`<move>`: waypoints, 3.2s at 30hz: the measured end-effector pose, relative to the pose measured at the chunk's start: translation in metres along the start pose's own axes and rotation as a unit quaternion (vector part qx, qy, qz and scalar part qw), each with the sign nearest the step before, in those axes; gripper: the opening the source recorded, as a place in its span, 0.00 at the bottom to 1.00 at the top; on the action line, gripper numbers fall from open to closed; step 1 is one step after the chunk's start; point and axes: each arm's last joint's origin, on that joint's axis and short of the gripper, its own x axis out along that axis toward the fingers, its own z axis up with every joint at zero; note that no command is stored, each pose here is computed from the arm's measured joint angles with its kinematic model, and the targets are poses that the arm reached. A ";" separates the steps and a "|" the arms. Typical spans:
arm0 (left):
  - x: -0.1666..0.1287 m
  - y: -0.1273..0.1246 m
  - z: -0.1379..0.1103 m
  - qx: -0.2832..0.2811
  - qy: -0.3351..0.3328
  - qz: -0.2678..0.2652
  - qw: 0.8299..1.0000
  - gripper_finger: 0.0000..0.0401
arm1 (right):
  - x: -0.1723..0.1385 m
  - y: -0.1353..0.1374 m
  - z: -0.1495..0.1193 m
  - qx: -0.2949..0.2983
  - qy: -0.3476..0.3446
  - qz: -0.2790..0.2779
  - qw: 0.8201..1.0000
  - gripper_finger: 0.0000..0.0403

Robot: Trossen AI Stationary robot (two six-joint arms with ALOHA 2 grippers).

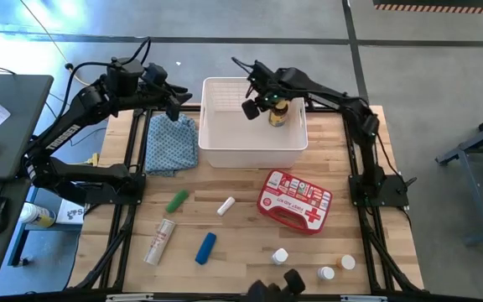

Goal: Pick & place medical supplies in basket/bin
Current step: Put the red first aid kit into the white bin

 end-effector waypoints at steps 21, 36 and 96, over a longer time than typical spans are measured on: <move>0.000 0.002 0.003 -0.143 -0.027 0.042 0.988 0.42 | -0.003 0.015 0.021 -0.005 -0.112 0.067 0.991 0.00; 0.000 0.000 0.002 -0.154 -0.009 -0.002 0.988 0.42 | 0.067 0.006 0.031 0.116 -0.088 0.080 0.986 0.00; -0.023 -0.007 -0.050 -0.078 0.237 0.038 0.968 0.42 | -0.234 0.025 -0.121 -0.118 -0.074 0.128 0.982 0.00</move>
